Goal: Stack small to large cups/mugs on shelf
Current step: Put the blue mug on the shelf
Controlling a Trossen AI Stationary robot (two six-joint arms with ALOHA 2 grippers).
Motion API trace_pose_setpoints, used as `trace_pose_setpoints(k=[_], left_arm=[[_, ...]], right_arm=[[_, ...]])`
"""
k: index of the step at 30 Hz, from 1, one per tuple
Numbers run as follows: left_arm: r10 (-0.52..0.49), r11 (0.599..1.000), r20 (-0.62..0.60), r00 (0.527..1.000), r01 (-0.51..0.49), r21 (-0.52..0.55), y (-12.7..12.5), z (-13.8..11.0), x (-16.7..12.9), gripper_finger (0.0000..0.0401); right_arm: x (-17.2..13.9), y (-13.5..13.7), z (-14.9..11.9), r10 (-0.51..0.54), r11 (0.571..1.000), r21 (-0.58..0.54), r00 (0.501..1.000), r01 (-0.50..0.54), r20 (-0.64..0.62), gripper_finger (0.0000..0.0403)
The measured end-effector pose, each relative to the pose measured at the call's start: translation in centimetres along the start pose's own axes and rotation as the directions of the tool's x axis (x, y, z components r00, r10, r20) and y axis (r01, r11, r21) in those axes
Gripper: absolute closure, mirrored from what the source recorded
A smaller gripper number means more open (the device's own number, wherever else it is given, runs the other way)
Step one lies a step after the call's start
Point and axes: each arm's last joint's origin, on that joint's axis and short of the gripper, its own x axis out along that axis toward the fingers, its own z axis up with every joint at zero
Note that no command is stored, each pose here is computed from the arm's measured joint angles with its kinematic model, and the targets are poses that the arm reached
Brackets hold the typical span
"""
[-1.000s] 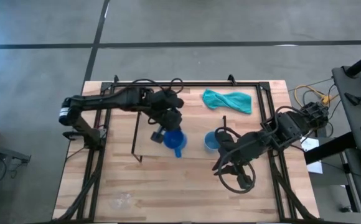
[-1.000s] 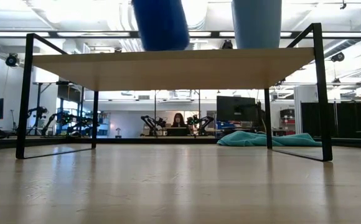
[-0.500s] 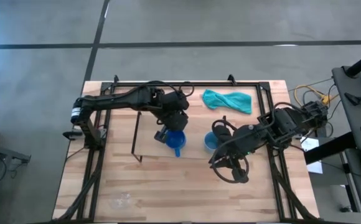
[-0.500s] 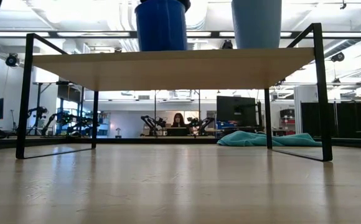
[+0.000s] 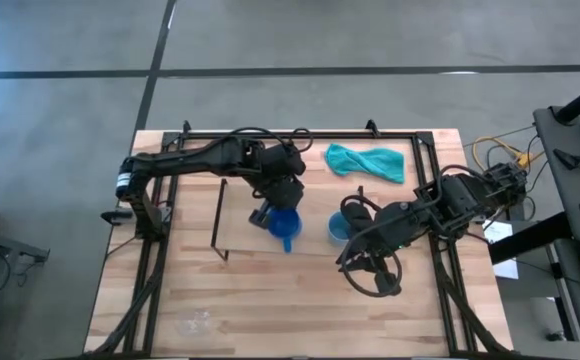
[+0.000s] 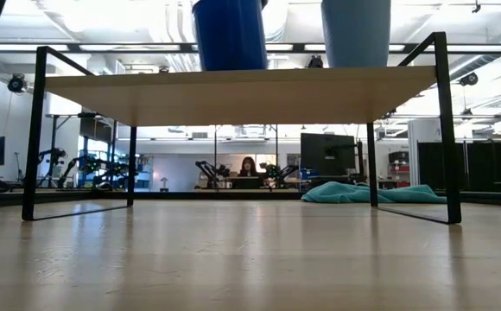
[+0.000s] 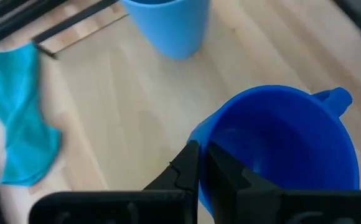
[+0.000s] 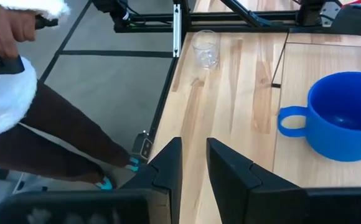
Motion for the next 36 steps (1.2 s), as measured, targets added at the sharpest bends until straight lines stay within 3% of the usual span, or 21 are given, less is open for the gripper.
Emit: trace_pose_setpoints(k=[5,36], left_arm=[[-0.056,0.998,0.023,0.998,0.056,-0.001,-0.1,0.1,0.4,0.0401],[-0.021,1.000,0.074,0.997,0.022,-0.015,0.5,0.4,1.2,0.0401]], right_arm=[[0.0,0.0,0.0,0.000,1.000,-0.003,1.000,0.000,0.000,0.0335],[0.0,0.0,0.0,0.000,1.000,0.001,1.000,0.000,0.000,0.0335]])
